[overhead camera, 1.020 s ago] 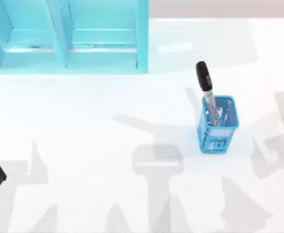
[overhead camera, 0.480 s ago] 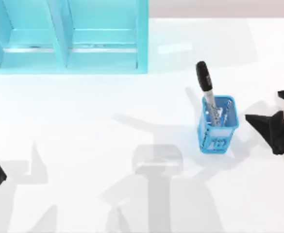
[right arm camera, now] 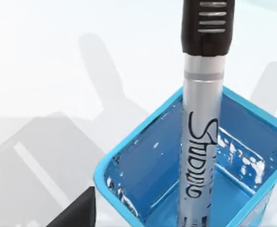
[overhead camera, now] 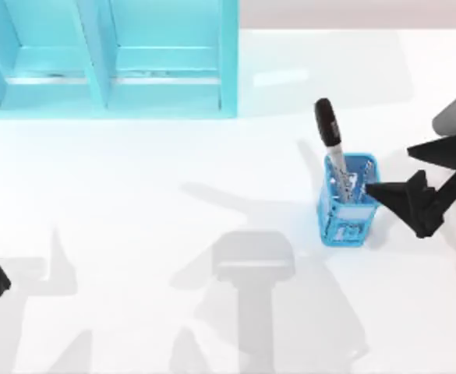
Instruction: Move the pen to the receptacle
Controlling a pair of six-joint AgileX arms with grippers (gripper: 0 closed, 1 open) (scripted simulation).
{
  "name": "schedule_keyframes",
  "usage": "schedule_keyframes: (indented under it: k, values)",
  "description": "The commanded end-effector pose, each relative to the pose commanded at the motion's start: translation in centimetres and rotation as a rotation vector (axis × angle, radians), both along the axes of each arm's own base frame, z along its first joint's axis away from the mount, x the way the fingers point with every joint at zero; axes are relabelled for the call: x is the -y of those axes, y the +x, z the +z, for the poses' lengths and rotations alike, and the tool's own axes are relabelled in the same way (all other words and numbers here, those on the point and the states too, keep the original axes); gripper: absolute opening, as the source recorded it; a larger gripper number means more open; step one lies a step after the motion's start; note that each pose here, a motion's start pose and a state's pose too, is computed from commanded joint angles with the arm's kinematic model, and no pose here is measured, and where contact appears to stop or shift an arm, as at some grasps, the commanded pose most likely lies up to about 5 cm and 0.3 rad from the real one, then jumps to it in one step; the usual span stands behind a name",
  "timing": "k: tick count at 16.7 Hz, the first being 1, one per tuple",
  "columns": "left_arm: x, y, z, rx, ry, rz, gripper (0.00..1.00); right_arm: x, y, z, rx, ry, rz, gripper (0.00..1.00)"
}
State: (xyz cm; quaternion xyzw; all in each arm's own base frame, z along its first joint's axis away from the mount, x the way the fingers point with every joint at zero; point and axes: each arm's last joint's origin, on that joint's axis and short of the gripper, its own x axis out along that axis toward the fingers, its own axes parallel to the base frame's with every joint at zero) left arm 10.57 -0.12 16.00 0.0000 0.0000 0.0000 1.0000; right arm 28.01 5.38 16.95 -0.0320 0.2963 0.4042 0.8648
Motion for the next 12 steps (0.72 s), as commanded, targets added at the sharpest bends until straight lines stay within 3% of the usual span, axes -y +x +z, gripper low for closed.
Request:
schedule_keyframes:
  k: [7, 12]
  values:
    - [0.0, 0.0, 0.0, 0.0, 0.0, 0.0, 1.0, -0.6, 0.7, -0.3, 0.005, 0.001, 0.0, 1.0]
    - [0.0, 0.0, 0.0, 0.0, 0.0, 0.0, 1.0, -4.4, 3.9, -3.6, -0.006, -0.002, 0.0, 1.0]
